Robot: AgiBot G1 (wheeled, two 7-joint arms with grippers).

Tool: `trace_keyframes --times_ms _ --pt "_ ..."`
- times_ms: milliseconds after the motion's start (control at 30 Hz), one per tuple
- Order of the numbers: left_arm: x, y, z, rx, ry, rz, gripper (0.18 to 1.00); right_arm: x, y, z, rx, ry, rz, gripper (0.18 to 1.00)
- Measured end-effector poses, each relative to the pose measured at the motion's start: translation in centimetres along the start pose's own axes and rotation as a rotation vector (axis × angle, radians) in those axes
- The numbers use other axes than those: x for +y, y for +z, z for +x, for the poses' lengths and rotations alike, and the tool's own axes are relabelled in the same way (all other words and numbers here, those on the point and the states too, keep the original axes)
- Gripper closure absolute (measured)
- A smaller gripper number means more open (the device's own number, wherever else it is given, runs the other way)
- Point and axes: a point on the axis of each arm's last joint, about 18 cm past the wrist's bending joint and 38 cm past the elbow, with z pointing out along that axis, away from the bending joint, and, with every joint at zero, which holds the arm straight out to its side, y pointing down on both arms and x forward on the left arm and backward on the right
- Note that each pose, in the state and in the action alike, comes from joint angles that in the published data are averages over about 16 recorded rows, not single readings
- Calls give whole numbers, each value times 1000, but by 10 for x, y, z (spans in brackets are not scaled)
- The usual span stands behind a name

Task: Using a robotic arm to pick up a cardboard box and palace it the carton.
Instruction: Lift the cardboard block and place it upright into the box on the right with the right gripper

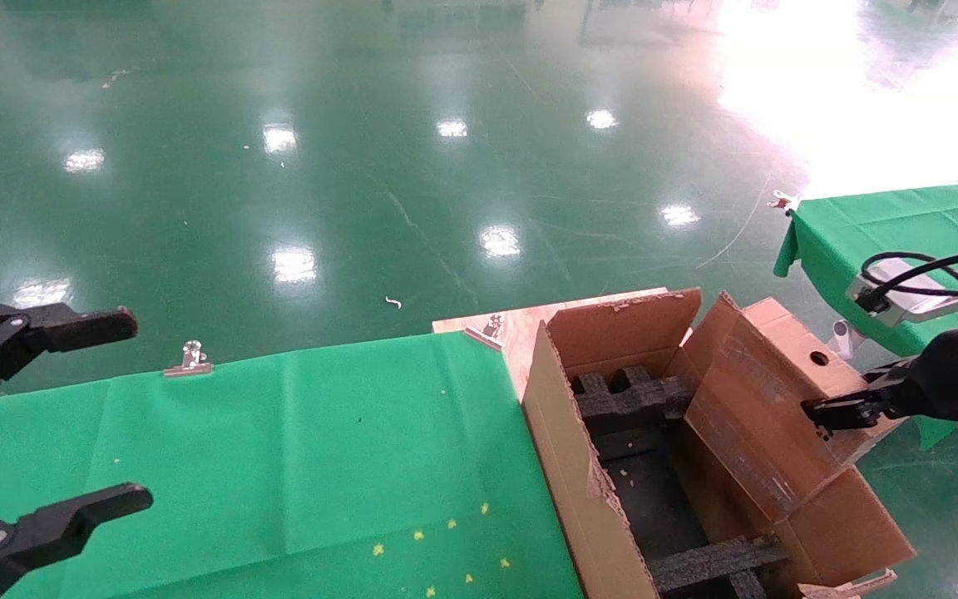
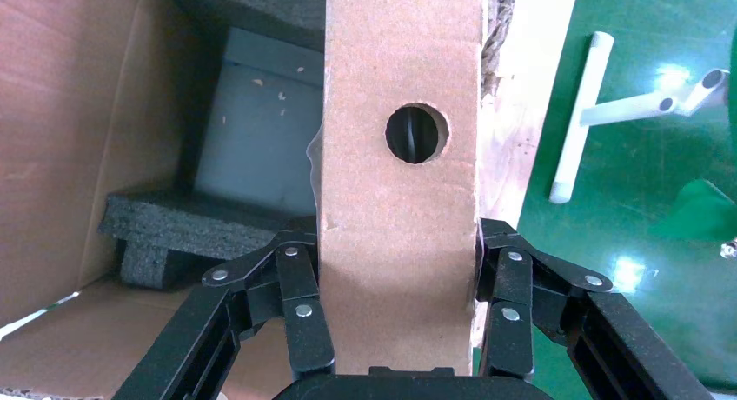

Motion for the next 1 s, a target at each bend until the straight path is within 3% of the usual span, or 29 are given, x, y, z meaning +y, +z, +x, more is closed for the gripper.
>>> trace_keyframes --times_ms 400,1000 --pt "0 0 0 0 0 0 184 2 8 3 15 69 -16 775" --pt "0 0 0 0 0 0 184 -2 46 -4 102 258 -59 776"
